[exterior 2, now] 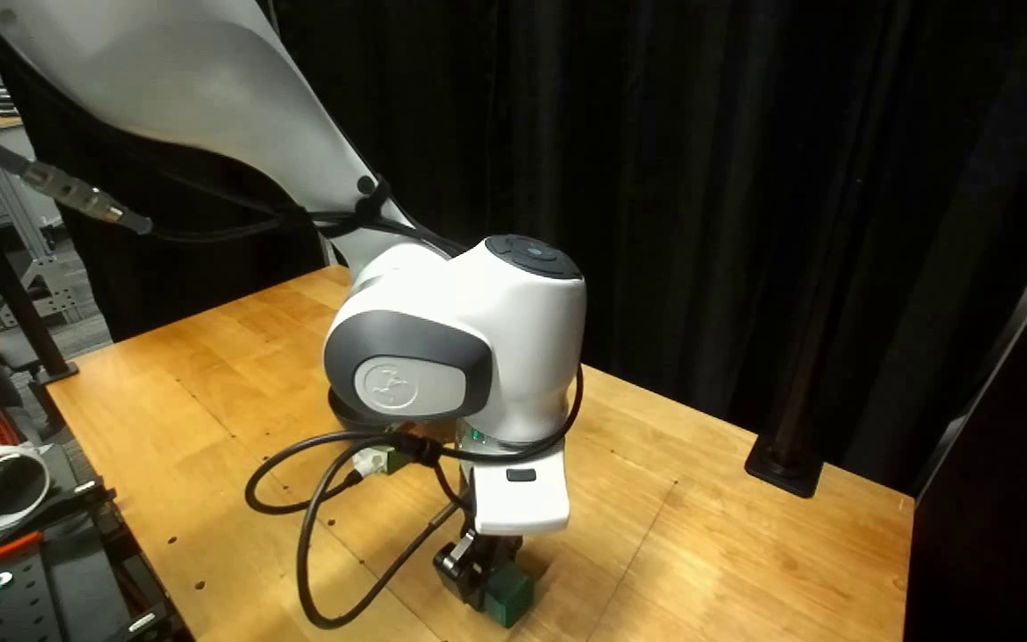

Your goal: Put the object on the table into the bowl.

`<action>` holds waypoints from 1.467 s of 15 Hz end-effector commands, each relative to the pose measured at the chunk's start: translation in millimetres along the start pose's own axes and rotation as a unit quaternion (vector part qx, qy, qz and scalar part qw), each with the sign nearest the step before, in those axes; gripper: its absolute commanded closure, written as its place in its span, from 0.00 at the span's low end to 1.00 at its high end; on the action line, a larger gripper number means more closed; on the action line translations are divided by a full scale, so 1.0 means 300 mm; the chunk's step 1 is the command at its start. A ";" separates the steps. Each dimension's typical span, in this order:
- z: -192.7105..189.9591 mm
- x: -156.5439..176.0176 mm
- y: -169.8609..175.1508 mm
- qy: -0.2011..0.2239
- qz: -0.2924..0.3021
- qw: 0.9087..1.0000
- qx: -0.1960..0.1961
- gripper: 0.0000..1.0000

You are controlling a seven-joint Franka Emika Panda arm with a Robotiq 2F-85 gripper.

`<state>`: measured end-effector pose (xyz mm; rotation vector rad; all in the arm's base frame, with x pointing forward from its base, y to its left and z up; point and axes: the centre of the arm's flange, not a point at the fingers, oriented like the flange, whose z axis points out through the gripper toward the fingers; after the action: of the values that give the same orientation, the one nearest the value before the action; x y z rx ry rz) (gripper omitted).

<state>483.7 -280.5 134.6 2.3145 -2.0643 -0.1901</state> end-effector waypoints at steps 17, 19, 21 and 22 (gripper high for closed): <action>-0.317 -0.882 -0.150 -0.048 -0.351 0.930 0.096 0.60; -0.314 -0.918 -0.162 -0.044 -0.365 0.925 0.097 0.28; -0.329 -0.916 -0.150 -0.057 -0.365 0.924 0.099 0.16; -0.353 -0.901 -0.124 -0.070 -0.364 0.924 0.098 0.06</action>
<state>510.8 -3.8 239.8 3.1235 -1.2051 -0.1542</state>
